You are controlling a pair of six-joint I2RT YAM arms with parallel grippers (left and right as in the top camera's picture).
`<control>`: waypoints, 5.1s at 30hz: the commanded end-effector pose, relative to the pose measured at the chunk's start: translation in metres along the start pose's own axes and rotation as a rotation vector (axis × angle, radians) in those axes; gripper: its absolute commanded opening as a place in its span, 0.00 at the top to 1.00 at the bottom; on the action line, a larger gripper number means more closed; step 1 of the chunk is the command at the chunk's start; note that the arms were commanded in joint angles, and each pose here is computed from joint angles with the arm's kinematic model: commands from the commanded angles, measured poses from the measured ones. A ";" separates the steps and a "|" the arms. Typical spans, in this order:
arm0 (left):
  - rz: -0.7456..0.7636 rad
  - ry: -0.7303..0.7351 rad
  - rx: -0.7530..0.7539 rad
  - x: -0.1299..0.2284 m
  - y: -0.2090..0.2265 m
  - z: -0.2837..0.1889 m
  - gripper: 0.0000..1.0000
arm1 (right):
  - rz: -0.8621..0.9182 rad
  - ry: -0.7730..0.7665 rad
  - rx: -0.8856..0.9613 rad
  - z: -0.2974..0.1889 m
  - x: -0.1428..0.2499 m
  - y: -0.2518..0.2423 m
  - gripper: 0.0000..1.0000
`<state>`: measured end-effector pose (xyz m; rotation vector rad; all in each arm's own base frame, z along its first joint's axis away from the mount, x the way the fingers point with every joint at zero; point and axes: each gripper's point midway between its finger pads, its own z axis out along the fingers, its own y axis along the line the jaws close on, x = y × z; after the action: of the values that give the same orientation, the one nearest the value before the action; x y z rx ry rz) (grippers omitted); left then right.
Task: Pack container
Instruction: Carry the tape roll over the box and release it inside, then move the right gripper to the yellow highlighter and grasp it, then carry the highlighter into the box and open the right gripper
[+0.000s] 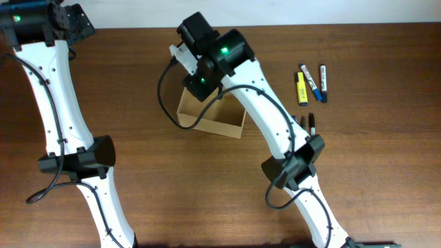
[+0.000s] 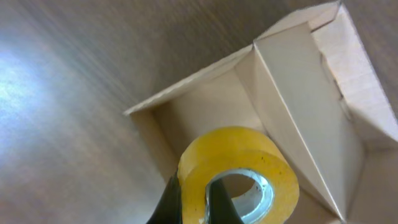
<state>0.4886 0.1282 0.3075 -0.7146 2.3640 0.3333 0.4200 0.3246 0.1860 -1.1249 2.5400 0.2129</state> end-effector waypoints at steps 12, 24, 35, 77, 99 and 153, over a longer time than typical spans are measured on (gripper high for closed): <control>0.013 0.018 -0.007 0.003 -0.001 0.010 0.00 | 0.048 0.250 -0.038 0.130 0.072 -0.025 0.96; 0.013 0.018 -0.007 0.003 -0.001 0.010 0.00 | 0.075 0.160 0.031 0.071 0.046 -0.033 0.59; 0.013 0.018 -0.007 0.003 -0.001 0.010 0.00 | 0.391 -0.144 0.335 -0.098 0.019 -0.124 0.49; 0.013 0.018 -0.007 0.003 -0.001 0.010 0.00 | 0.913 0.314 0.153 0.113 0.256 -0.248 0.46; 0.013 0.018 -0.007 0.003 -0.001 0.010 0.00 | 0.810 0.136 0.092 0.028 0.168 -0.243 0.96; 0.013 0.018 -0.007 0.003 -0.001 0.010 0.00 | -0.118 0.086 0.040 0.032 0.037 -0.048 0.45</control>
<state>0.4885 0.1282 0.3074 -0.7146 2.3644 0.3334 0.4225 0.2763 0.0682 -1.4855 2.6215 0.1578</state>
